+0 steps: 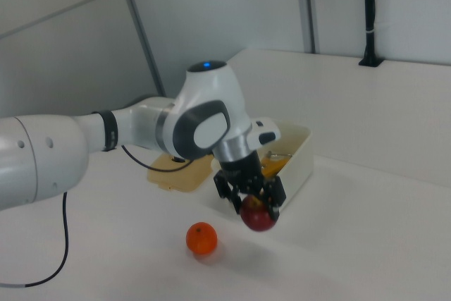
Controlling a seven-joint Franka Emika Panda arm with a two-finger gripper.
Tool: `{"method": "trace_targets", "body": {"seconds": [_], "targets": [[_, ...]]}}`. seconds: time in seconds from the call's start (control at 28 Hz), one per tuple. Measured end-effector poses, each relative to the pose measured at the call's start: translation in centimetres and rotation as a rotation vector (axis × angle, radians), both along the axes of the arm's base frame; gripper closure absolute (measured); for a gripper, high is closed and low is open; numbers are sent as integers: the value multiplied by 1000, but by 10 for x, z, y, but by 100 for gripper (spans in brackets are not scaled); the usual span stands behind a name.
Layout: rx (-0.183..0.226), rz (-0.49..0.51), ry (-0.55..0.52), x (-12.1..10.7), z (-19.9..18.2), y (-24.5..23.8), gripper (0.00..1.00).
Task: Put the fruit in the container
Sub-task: 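Lift the red apple and carry it over the white container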
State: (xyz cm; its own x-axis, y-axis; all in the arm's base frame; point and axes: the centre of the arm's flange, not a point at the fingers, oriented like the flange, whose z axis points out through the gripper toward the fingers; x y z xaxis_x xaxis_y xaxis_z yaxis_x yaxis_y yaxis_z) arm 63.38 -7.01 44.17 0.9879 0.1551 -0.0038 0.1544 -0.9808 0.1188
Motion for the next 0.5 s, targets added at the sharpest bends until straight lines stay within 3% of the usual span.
{"method": "trace_targets", "body": {"seconds": [0.39,0.5], "targets": [[-1,-88,-137,17,58,5,11],[15,-100,-229,29,60,22,11]]}}
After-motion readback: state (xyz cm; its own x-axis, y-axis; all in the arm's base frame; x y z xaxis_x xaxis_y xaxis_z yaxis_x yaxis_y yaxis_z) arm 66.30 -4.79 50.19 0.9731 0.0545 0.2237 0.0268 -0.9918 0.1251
